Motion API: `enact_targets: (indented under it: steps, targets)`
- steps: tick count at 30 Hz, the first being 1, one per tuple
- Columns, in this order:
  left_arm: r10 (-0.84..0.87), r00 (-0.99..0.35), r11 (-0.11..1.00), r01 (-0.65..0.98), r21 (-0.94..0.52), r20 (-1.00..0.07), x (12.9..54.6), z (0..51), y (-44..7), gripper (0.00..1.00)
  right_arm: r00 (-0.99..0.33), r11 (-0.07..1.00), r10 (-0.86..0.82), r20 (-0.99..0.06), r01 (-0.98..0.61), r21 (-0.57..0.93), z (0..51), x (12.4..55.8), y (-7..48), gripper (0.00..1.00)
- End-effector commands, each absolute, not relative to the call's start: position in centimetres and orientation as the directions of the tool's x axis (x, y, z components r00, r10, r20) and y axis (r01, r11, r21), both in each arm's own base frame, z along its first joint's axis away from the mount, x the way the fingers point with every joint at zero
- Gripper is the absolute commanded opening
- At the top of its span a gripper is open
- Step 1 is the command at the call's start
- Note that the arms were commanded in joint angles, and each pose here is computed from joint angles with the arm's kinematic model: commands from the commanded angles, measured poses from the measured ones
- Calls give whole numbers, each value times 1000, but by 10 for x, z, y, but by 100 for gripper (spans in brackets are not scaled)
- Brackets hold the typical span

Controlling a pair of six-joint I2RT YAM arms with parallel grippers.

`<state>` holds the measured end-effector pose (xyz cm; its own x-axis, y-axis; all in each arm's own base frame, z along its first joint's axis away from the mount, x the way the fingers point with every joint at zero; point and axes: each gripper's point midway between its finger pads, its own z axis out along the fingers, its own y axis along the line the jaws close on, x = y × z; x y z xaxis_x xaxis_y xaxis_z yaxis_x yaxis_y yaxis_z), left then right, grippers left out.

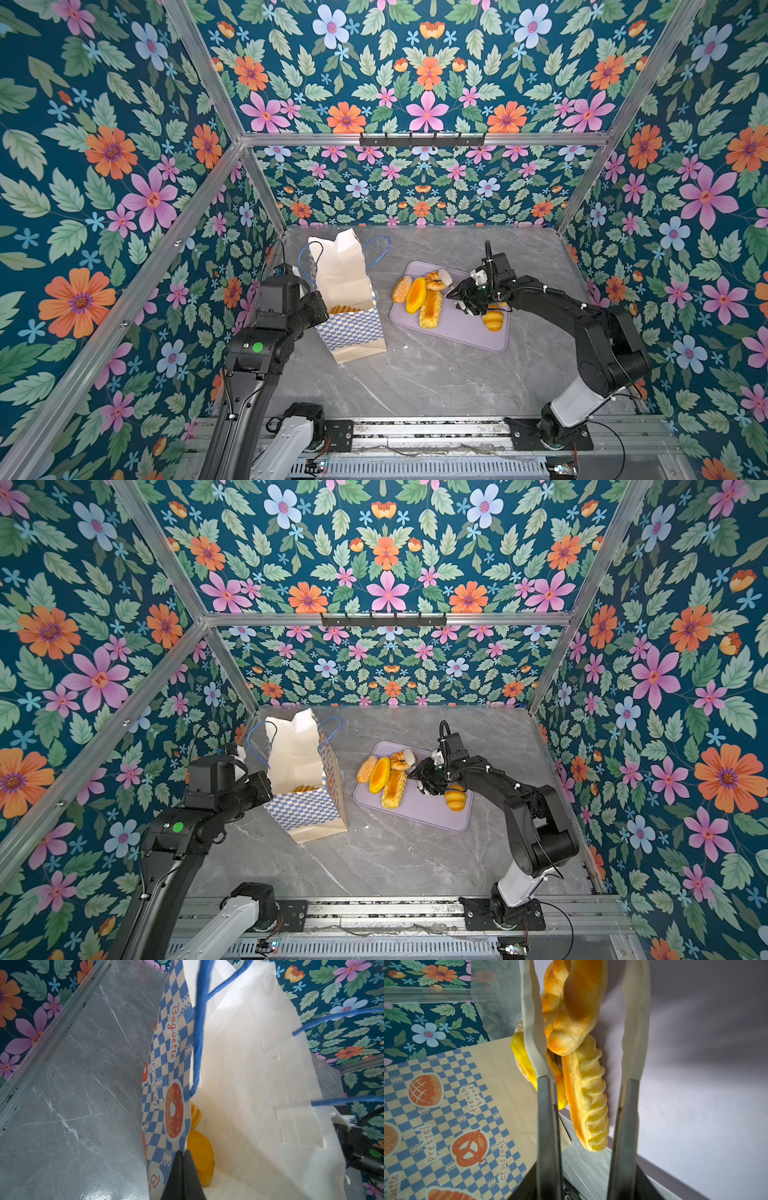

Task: Place the fake bread into the paper bag
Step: 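Close the tongs on the twisted ring bread with the right gripper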

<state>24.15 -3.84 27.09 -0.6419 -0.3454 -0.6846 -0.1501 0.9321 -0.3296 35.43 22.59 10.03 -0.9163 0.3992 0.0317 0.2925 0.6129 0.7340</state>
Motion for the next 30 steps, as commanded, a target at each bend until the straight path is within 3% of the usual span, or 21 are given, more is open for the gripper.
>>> enact_targets:
  steps: [1, 30]
  targets:
    - [-344, -645, 933, -155, -324, -682, 242, 269, -38, 3, -914, 575, 404, 36, 284, 767, 106, 364, 233, 48]
    - [-345, -640, 933, -150, -328, -686, 239, 274, -38, 5, -914, 576, 405, 16, 269, 772, 115, 361, 231, 33]
